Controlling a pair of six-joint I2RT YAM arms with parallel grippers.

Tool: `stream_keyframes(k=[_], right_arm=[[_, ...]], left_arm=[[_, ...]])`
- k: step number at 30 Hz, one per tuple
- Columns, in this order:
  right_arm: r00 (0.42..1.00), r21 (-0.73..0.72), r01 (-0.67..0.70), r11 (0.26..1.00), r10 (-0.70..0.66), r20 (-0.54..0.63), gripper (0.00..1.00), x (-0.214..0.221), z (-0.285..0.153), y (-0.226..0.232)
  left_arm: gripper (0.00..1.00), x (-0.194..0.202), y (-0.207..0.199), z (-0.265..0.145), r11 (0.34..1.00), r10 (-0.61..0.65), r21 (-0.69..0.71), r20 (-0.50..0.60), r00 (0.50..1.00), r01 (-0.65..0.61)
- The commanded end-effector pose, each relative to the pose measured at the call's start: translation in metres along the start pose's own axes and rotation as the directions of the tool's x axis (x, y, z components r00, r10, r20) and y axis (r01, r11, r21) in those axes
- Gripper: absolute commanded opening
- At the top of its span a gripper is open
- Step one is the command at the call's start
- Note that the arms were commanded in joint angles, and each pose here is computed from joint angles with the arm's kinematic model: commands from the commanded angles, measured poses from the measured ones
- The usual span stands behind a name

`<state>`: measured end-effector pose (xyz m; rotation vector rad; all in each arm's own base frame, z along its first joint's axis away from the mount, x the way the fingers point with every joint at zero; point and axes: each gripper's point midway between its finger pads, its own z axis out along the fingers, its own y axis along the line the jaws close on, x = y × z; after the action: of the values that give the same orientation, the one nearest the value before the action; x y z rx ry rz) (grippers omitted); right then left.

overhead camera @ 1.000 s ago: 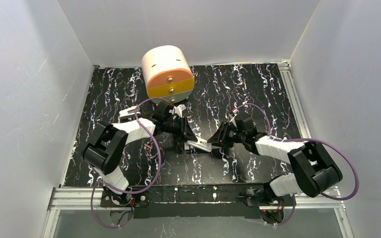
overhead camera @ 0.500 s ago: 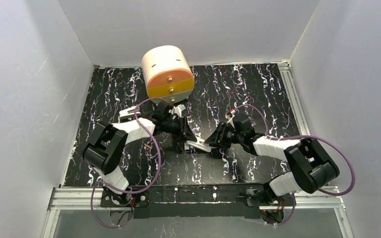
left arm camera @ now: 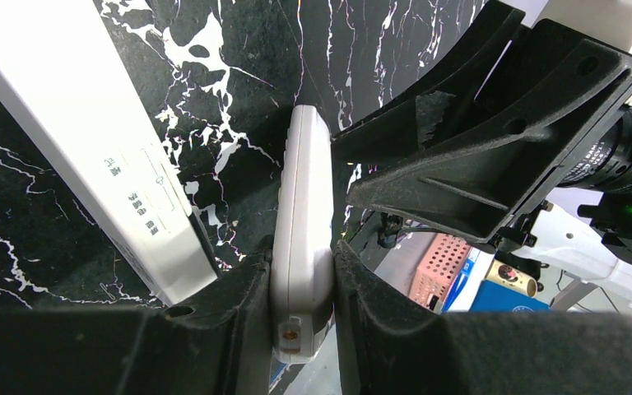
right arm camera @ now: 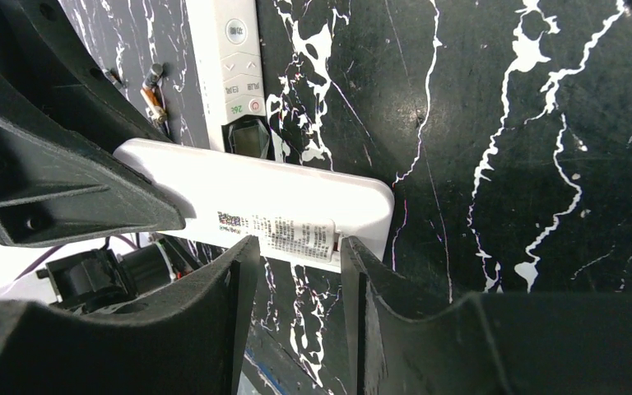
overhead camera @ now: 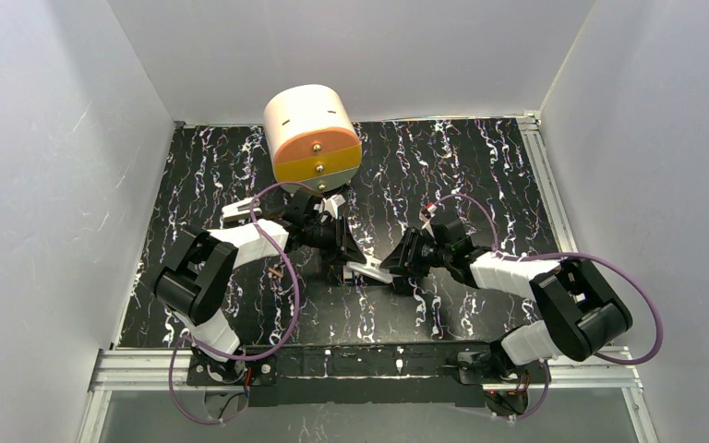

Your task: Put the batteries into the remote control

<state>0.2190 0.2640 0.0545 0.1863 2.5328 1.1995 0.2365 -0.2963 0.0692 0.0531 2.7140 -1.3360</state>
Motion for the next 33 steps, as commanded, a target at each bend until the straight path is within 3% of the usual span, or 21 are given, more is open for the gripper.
stream_keyframes(k=[1, 10, 14, 20, 27, 33], right_arm=[[0.999, 0.081, 0.03, 0.996, -0.029, -0.018, 0.51, 0.006, -0.001, -0.012], [0.998, 0.024, -0.026, 0.999, 0.027, -0.05, 0.51, 0.016, 0.01, -0.012], [0.996, -0.124, -0.075, 0.989, 0.069, -0.048, 0.51, 0.019, 0.009, 0.009], [0.998, -0.438, -0.001, 0.899, 0.027, 0.052, 0.51, 0.0, -0.017, 0.075], [0.993, -0.6, 0.058, 0.798, 0.018, 0.119, 0.5, -0.014, -0.041, 0.117], [0.989, -0.612, 0.078, 0.787, 0.017, 0.147, 0.5, -0.017, -0.048, 0.124]], left_arm=[[0.0, 0.013, 0.03, 0.004, 0.992, -0.001, -0.125, -0.016, 1.0, -0.001], [0.0, 0.017, 0.029, 0.007, 0.993, 0.009, -0.119, -0.036, 0.999, -0.013], [0.0, 0.024, 0.031, 0.011, 0.992, 0.011, -0.123, -0.065, 0.998, -0.019], [0.0, 0.037, 0.049, 0.016, 0.979, -0.018, -0.206, -0.111, 0.994, -0.005], [0.0, 0.039, 0.062, 0.017, 0.959, -0.046, -0.284, -0.106, 0.993, 0.014], [0.0, 0.038, 0.076, 0.01, 0.926, -0.046, -0.377, -0.095, 0.994, 0.007]])
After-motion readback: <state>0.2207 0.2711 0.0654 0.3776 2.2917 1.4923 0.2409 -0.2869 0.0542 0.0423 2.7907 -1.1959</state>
